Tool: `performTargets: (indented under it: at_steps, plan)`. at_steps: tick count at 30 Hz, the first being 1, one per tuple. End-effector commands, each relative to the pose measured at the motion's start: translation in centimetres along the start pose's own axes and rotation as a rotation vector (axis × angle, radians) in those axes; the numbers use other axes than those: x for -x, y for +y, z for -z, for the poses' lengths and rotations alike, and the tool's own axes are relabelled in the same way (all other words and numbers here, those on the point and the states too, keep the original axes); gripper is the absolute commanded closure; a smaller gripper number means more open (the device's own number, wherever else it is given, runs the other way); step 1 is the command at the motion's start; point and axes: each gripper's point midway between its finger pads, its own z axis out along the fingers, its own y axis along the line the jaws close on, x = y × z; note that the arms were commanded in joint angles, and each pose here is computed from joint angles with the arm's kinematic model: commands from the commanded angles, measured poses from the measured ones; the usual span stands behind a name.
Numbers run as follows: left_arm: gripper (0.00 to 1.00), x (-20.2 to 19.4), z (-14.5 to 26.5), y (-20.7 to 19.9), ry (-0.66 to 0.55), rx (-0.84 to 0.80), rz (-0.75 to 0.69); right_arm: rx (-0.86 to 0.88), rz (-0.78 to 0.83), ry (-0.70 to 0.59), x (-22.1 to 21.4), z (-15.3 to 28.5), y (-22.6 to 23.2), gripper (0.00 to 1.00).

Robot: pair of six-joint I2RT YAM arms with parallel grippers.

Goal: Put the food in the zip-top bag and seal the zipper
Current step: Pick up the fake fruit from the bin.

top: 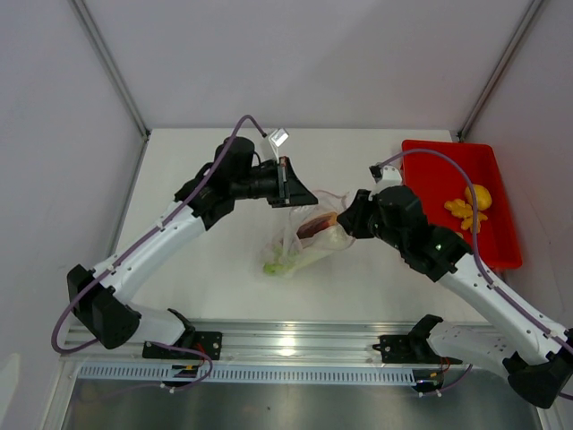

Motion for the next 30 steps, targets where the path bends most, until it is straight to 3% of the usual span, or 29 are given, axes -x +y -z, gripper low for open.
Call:
performTargets:
  at_steps: [1,3,6,10,16,25,29,30]
  plan:
    - [1.00,0.7,2.3,-2.8,-0.035,-0.038,-0.078,0.044,0.022,-0.032,1.3,0.5,1.0,0.79]
    - [0.99,0.1,2.9,-2.1,-0.033,0.000,-0.083,0.065,0.024,-0.045,2.0,1.0,1.6,0.83]
    - [1.00,-0.6,3.9,-1.0,-0.055,0.066,-0.080,0.068,0.046,-0.041,2.4,1.9,1.7,1.00]
    - [1.00,-1.0,5.1,-0.9,-0.092,0.100,-0.072,0.046,0.085,-0.037,2.4,2.5,1.1,1.00]
    - [0.99,-2.4,5.6,-1.7,-0.055,0.094,-0.084,0.098,0.106,-0.049,2.7,3.1,2.0,1.00]
    - [1.00,-3.8,5.3,-2.6,-0.022,0.037,-0.113,0.162,0.074,0.056,1.0,1.5,3.5,1.00]
    - [0.99,-4.1,5.6,-2.4,-0.014,0.044,-0.126,0.181,0.063,0.056,1.0,1.3,3.9,0.94]
    - [0.99,-4.1,5.6,-2.6,-0.011,0.041,-0.131,0.179,0.066,0.053,1.1,1.3,3.9,0.78]
